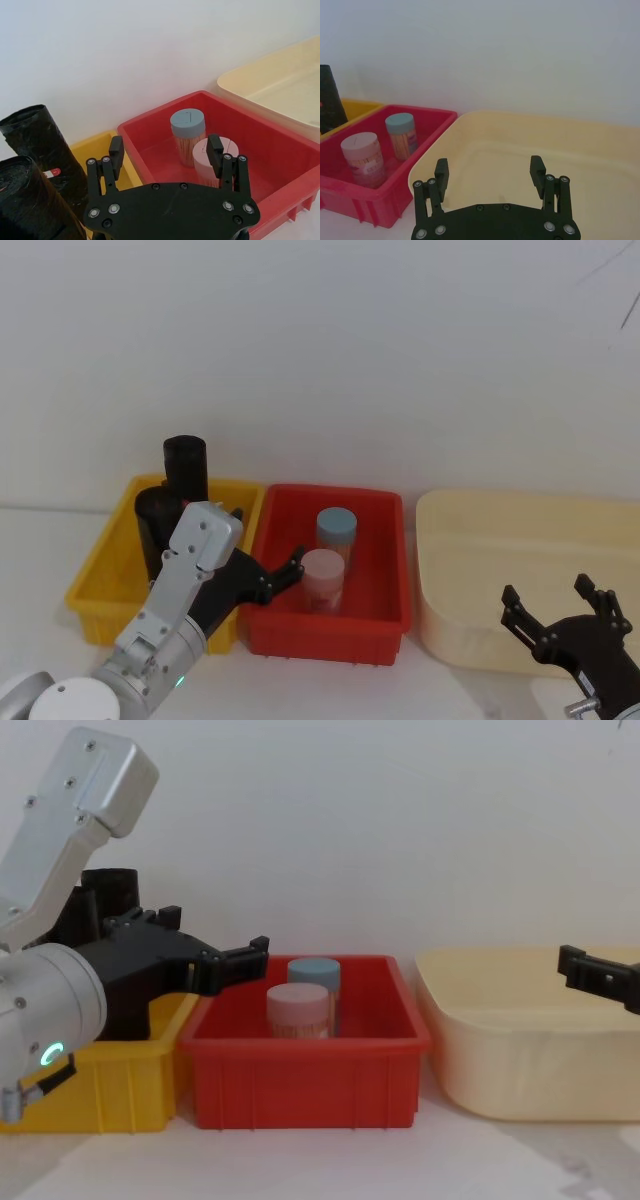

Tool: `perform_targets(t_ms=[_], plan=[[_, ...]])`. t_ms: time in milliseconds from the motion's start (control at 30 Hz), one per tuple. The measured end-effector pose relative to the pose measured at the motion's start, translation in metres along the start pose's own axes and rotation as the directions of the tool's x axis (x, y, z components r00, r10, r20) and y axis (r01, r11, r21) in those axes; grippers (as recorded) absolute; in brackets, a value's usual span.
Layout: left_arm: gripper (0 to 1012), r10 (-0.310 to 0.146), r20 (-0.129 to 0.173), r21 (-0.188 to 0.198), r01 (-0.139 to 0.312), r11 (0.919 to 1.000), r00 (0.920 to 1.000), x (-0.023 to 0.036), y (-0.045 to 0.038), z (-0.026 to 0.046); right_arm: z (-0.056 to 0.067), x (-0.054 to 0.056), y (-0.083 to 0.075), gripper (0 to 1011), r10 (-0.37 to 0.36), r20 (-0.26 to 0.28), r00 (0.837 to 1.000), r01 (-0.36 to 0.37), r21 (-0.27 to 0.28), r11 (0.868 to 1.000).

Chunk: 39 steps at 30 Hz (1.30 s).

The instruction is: Pick up the garbage bag with the one hand and transfer it to the other hand.

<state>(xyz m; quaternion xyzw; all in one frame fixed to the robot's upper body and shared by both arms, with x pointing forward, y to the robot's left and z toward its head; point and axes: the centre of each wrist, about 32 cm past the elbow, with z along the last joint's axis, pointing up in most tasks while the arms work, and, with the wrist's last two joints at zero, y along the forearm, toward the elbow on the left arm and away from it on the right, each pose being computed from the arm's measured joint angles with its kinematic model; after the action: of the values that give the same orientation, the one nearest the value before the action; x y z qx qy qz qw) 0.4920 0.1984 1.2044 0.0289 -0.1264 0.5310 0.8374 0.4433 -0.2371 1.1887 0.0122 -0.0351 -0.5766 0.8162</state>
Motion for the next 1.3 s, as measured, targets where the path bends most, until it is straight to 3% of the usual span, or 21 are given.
perform_targets(t_ms=[1300], plan=[[1001,0.000,0.000,0.000,0.000,1.0000,1.0000,0.0000,0.0000,0.0000,0.0000,0.0000,0.0000,1001,0.000,0.000,1.000,0.000,0.000,1.000]])
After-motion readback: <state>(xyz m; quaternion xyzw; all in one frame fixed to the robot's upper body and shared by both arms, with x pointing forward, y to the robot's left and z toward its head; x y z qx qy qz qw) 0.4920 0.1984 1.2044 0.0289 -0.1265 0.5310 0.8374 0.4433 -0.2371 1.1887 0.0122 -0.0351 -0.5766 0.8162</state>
